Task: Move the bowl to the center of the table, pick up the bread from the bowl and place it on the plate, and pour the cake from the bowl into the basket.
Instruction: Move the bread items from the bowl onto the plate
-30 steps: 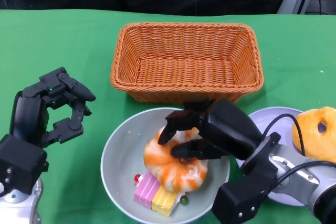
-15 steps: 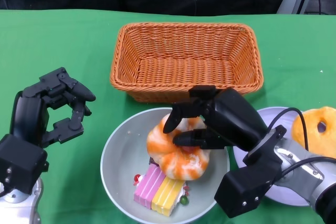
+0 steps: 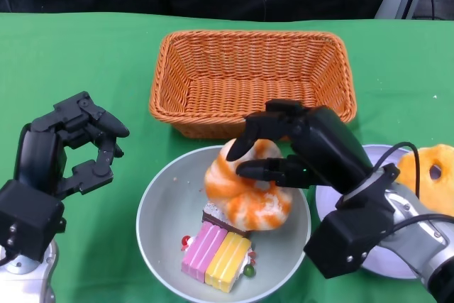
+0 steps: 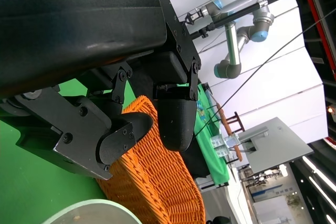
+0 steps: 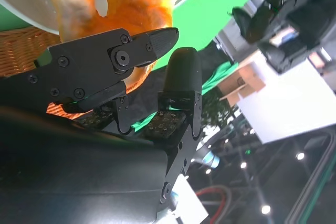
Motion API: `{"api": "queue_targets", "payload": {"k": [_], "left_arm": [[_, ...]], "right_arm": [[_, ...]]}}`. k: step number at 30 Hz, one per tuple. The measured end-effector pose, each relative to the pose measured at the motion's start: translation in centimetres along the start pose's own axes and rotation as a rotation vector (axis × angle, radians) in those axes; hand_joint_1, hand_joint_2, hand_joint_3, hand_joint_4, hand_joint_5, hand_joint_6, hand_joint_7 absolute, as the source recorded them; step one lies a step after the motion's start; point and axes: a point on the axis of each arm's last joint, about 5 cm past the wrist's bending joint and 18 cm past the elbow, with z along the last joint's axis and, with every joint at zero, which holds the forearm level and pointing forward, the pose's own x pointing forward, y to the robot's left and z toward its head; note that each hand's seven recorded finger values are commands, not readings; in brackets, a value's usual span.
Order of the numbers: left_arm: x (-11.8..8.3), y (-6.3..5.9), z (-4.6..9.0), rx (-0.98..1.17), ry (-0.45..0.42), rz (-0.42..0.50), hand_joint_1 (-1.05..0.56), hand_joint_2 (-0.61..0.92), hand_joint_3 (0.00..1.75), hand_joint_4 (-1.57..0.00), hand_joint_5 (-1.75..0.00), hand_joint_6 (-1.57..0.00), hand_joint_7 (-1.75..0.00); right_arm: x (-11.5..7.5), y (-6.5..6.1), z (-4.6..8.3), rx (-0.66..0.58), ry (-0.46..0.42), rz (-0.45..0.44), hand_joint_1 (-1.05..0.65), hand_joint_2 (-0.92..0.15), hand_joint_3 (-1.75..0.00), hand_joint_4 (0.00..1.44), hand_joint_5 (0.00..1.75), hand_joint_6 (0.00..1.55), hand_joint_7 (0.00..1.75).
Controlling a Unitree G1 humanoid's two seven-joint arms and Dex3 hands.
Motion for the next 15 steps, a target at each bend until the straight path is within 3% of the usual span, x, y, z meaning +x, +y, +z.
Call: {"api": "queue_targets", "payload": {"k": [15], "left_arm": [[0.0, 0.2, 0.0, 0.006, 0.003, 0.001, 0.01, 0.60, 1.03, -0.80, -1.50, -0.83, -1.32]], "right_arm": [[-0.5, -1.7, 1.1, 0.134, 0.066, -0.159, -0.29, -0.90, -0.06, 0.74, 1.72, 0.73, 1.20]]}}
